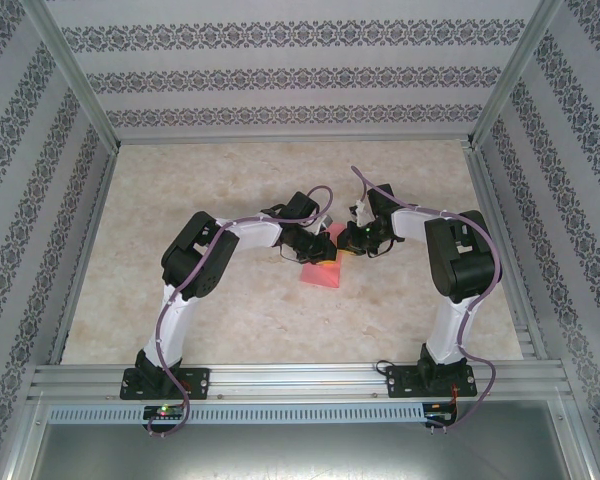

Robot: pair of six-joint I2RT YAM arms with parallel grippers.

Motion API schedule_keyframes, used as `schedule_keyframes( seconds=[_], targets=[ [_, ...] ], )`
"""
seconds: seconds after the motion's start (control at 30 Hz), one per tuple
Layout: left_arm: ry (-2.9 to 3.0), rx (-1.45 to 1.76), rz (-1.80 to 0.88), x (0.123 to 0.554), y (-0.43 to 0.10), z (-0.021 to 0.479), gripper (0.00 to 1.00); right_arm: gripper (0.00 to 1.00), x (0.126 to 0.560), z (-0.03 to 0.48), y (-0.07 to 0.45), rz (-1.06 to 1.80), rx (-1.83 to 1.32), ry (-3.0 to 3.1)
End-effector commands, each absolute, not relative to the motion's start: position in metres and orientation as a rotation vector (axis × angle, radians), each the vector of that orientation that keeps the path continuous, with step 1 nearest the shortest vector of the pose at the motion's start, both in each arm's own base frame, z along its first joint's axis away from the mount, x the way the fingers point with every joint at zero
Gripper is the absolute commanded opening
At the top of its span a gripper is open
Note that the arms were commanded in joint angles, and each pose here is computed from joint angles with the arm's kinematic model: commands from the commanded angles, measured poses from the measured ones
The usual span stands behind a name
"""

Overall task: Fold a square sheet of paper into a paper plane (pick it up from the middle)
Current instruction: Fold the triangle a second time at the center of the table.

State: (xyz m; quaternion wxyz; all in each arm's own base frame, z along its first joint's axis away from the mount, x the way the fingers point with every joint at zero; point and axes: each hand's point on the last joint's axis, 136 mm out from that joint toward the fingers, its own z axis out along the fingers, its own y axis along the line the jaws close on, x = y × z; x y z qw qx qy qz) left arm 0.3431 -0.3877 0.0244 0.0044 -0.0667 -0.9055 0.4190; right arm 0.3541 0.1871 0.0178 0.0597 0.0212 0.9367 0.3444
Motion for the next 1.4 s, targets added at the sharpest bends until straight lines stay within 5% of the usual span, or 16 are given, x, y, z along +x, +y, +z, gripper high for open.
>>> schedule_keyframes(
  seconds=[0.0, 0.33, 0.63, 1.37],
  targets=[
    [-2.844, -0.244, 1.292, 0.339, -0.392, 0.001, 0.16, 0.12, 0.353, 0.024, 0.197, 1.08, 0.025, 2.823],
    [-2.855, -0.287, 1.357, 0.34, -0.393, 0.009, 0.31, 0.12, 0.356, 0.035, 0.196, 1.097, 0.034, 2.794],
    [-2.854, -0.324, 1.421, 0.336, -0.392, 0.015, 0.33, 0.12, 0.359, 0.045, 0.18, 1.095, 0.089, 2.756],
    [-2.87, -0.306, 1.491, 0.339, -0.39, 0.03, 0.02, 0.09, 0.311, 0.056, 0.165, 1.243, 0.215, 2.715]
  ],
)
